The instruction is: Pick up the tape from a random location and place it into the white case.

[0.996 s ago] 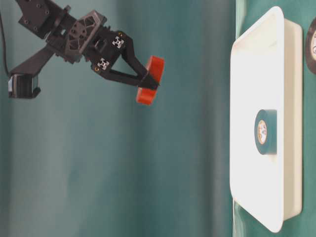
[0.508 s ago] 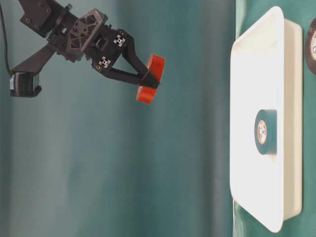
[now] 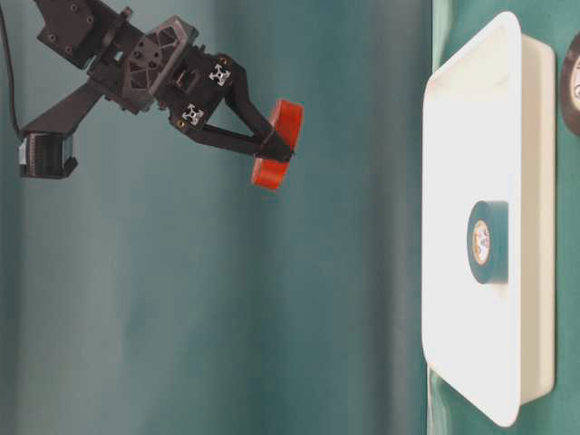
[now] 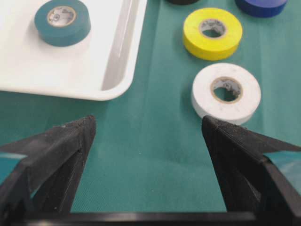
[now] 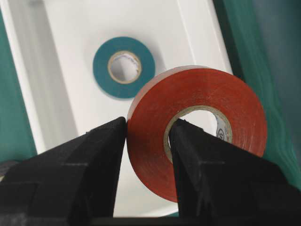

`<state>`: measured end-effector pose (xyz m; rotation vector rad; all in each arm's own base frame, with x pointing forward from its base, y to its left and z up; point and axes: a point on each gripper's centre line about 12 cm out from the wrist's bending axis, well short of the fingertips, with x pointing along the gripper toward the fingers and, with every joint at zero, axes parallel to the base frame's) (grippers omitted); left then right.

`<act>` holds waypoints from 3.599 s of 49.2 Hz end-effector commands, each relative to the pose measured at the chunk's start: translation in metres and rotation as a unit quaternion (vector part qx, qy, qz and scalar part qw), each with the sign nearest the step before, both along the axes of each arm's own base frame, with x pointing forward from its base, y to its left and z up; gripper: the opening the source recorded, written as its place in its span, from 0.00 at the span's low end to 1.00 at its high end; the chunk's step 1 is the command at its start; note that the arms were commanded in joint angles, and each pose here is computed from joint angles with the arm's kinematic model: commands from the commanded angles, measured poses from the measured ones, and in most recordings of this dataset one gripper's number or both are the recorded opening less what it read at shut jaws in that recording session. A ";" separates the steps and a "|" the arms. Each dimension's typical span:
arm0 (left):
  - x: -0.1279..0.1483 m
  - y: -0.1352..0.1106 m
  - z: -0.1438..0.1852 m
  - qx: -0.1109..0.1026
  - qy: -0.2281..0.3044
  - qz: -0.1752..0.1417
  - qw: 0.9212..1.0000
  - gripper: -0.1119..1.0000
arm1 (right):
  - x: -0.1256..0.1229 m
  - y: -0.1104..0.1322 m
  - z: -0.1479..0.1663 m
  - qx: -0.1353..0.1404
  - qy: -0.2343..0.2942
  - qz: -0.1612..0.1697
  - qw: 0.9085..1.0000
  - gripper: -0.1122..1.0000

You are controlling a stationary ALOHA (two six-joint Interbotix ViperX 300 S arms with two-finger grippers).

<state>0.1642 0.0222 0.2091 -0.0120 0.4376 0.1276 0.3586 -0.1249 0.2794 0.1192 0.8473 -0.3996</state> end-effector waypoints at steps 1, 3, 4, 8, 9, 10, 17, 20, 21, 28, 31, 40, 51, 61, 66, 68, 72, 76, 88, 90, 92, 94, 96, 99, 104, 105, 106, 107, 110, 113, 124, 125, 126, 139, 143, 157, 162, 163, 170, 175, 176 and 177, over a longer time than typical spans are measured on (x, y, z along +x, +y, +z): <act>0.002 0.001 0.002 -0.001 -0.002 0.002 1.000 0.99 | 0.000 0.000 0.005 -0.003 -0.008 0.000 1.000 0.40; 0.002 0.001 0.003 0.000 -0.002 0.002 1.000 0.99 | 0.001 0.000 0.001 -0.001 -0.004 0.000 1.000 0.40; 0.002 0.001 0.003 0.000 -0.002 0.002 1.000 0.99 | 0.001 0.000 -0.001 -0.001 -0.002 0.000 1.000 0.40; 0.002 0.001 0.003 0.000 -0.002 0.002 1.000 0.99 | 0.003 0.000 -0.011 0.003 0.009 0.001 1.000 0.40; 0.002 0.001 0.003 0.000 -0.002 0.002 1.000 0.99 | 0.004 -0.001 -0.014 0.004 0.012 0.000 1.000 0.40; 0.002 0.001 0.003 0.000 -0.003 0.002 1.000 0.99 | 0.005 -0.001 -0.018 0.006 0.015 0.000 1.000 0.40; 0.002 0.001 0.003 0.000 -0.002 0.002 1.000 0.99 | 0.011 -0.002 -0.042 0.012 0.026 0.003 1.000 0.40; 0.002 0.001 0.003 0.000 -0.002 0.002 1.000 0.99 | 0.015 -0.003 -0.053 0.014 0.027 0.006 1.000 0.40; 0.002 0.001 0.003 0.000 -0.002 0.002 1.000 0.99 | 0.016 -0.003 -0.058 0.015 0.029 0.006 0.999 0.40; 0.002 0.001 0.003 0.000 -0.002 0.002 1.000 0.99 | 0.021 -0.004 -0.083 0.021 0.040 0.010 0.999 0.40; 0.002 0.001 0.003 0.000 -0.002 0.002 1.000 0.99 | 0.023 -0.004 -0.096 0.024 0.048 0.012 0.998 0.40; 0.002 0.001 0.002 0.000 -0.002 0.002 1.000 0.99 | 0.028 -0.005 -0.130 0.032 0.065 0.015 0.997 0.40; 0.002 0.001 0.002 -0.001 -0.002 0.002 1.000 0.99 | 0.028 -0.008 -0.166 0.045 0.098 0.012 0.994 0.40; 0.002 0.001 0.002 -0.001 -0.002 0.002 1.000 0.99 | 0.027 -0.011 -0.171 0.047 0.104 0.008 0.993 0.40; 0.002 0.001 0.003 0.000 -0.002 0.003 1.000 0.99 | 0.027 -0.012 -0.171 0.047 0.104 0.006 0.993 0.40; 0.002 0.001 0.003 0.000 -0.002 0.003 1.000 0.99 | 0.027 -0.012 -0.171 0.047 0.104 0.006 0.993 0.40; 0.002 0.001 0.003 0.000 -0.002 0.003 1.000 0.99 | 0.027 -0.013 -0.171 0.048 0.105 0.006 0.993 0.40; 0.002 0.001 0.003 0.000 -0.002 0.003 1.000 0.99 | 0.028 -0.013 -0.169 0.047 0.102 0.006 0.994 0.40; 0.002 0.001 0.003 0.000 -0.002 0.003 1.000 0.99 | 0.029 -0.014 -0.166 0.045 0.098 0.006 0.994 0.54; 0.002 0.001 0.003 0.000 -0.002 0.003 1.000 0.99 | 0.029 -0.014 -0.163 0.042 0.096 0.007 0.994 0.65; 0.002 0.001 0.003 0.000 -0.002 0.003 1.000 0.99 | 0.029 -0.014 -0.159 0.040 0.093 0.008 0.995 0.74; 0.002 0.001 0.002 0.000 -0.002 0.003 1.000 0.99 | 0.029 -0.014 -0.154 0.038 0.087 0.008 0.995 0.81; 0.002 0.001 0.002 -0.001 -0.002 0.003 1.000 0.99 | 0.029 -0.014 -0.146 0.035 0.078 0.008 0.996 0.87; 0.002 0.001 0.002 -0.001 -0.001 0.003 1.000 0.99 | 0.028 -0.014 -0.134 0.031 0.065 0.008 0.997 0.90; 0.002 0.001 0.002 -0.001 -0.002 0.003 1.000 0.99 | 0.026 -0.014 -0.109 0.021 0.042 0.007 0.999 0.87; 0.002 0.001 0.002 0.000 -0.002 0.003 1.000 0.99 | 0.026 -0.014 -0.104 0.019 0.039 0.007 0.999 0.87; 0.002 0.001 0.002 -0.001 -0.002 0.003 1.000 0.99 | 0.025 -0.014 -0.097 0.017 0.033 0.007 0.999 0.87; 0.002 0.001 0.002 -0.001 -0.002 0.003 1.000 0.99 | 0.024 -0.013 -0.092 0.015 0.030 0.007 0.999 0.87; 0.002 0.001 0.002 0.000 -0.001 0.003 1.000 0.99 | 0.021 -0.013 -0.076 0.010 0.020 0.006 1.000 0.87; 0.002 0.001 0.003 0.000 -0.002 0.003 1.000 0.99 | 0.018 -0.012 -0.061 0.006 0.011 0.005 1.000 0.87; 0.002 0.001 0.003 0.000 -0.002 0.003 1.000 0.99 | 0.005 -0.009 -0.019 -0.012 -0.004 0.002 1.000 0.87; 0.002 0.001 0.003 0.000 -0.002 0.003 1.000 0.99 | 0.004 -0.008 -0.016 -0.014 -0.004 0.003 1.000 0.87; 0.002 0.001 0.003 -0.001 -0.002 0.003 1.000 0.99 | 0.003 -0.008 -0.014 -0.015 -0.004 0.002 1.000 0.87; 0.002 0.001 0.003 -0.001 -0.002 0.003 1.000 0.99 | -0.006 -0.005 0.008 -0.022 -0.011 0.000 1.000 0.87; 0.002 0.001 0.003 0.000 -0.002 0.003 1.000 0.99 | -0.007 -0.003 0.012 -0.024 -0.014 0.002 1.000 0.87; 0.002 0.001 0.003 0.000 -0.002 0.003 1.000 0.99 | -0.007 -0.001 0.014 -0.024 -0.017 0.004 1.000 0.87; 0.002 0.001 0.003 -0.001 -0.002 0.003 1.000 0.99 | -0.007 -0.001 0.015 -0.025 -0.018 0.004 1.000 0.87; 0.002 0.001 0.003 0.000 -0.002 0.003 1.000 0.99 | -0.007 -0.001 0.015 -0.024 -0.018 0.004 1.000 0.87; 0.002 0.001 0.003 -0.001 -0.002 0.003 1.000 0.99 | -0.007 0.000 0.014 -0.025 -0.017 0.005 1.000 0.87; 0.002 0.001 0.003 0.000 -0.002 0.003 1.000 0.99 | -0.007 0.000 0.014 -0.025 -0.017 0.005 1.000 0.87; 0.002 0.001 0.003 0.000 -0.002 0.003 1.000 0.99 | -0.007 0.000 0.014 -0.024 -0.017 0.005 1.000 0.87; 0.002 0.001 0.003 0.001 -0.002 0.003 1.000 0.99 | -0.007 0.000 0.014 -0.025 -0.016 0.005 1.000 0.87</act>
